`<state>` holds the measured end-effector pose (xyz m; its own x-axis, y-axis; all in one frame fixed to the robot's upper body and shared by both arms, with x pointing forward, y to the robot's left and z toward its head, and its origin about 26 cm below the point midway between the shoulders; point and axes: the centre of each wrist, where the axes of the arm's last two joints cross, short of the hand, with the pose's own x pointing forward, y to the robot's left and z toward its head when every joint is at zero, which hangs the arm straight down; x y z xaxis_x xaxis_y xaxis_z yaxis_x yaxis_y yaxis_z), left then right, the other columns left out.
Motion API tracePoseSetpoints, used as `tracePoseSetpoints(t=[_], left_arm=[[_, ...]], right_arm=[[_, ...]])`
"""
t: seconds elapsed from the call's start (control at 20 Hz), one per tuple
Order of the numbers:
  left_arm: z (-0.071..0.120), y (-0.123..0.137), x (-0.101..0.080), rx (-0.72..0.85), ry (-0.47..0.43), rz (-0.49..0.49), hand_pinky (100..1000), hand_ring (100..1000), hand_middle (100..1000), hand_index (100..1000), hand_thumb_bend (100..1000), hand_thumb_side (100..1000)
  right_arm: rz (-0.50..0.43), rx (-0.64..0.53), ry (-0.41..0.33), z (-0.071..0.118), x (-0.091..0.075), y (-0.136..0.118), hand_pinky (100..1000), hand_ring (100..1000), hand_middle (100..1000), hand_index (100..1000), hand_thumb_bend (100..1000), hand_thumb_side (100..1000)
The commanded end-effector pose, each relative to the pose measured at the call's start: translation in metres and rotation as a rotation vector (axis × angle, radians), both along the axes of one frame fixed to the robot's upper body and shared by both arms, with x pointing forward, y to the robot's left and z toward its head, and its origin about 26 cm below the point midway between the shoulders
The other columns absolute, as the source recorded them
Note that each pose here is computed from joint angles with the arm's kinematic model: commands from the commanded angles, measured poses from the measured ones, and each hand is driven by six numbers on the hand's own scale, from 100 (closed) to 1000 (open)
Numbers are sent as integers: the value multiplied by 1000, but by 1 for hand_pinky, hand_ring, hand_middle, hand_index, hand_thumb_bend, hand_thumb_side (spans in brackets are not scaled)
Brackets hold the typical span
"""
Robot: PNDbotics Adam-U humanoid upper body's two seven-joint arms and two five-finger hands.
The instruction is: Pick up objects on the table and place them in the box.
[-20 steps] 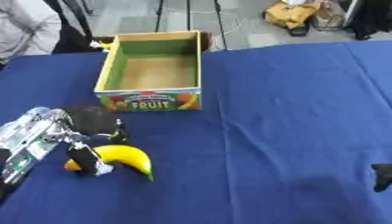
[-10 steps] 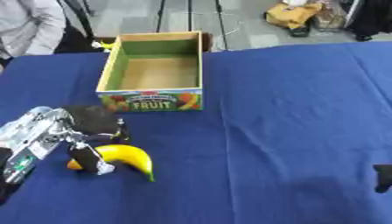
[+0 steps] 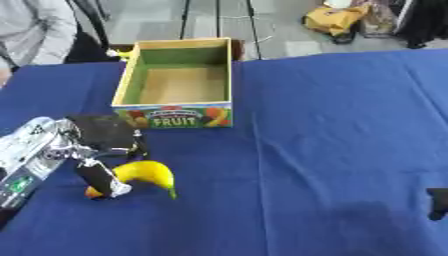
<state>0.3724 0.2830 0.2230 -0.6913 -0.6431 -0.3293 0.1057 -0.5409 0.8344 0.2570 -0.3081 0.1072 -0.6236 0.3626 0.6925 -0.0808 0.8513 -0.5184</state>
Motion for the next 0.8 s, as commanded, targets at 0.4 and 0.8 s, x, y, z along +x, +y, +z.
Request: tracePoseSetpoints(t=[0.4, 0.8], left_arm=[[29, 9, -12, -12, -62, 13, 369, 562, 434, 521, 100, 504], [36, 9, -15, -63, -78, 18, 343, 538, 417, 501, 100, 514]], right_arm=[[-3, -10, -20, 7, -2, -3, 775, 477, 492, 632, 100, 1000], [-4, -10, -19, 6, -2, -3, 776, 477, 492, 632, 100, 1000]])
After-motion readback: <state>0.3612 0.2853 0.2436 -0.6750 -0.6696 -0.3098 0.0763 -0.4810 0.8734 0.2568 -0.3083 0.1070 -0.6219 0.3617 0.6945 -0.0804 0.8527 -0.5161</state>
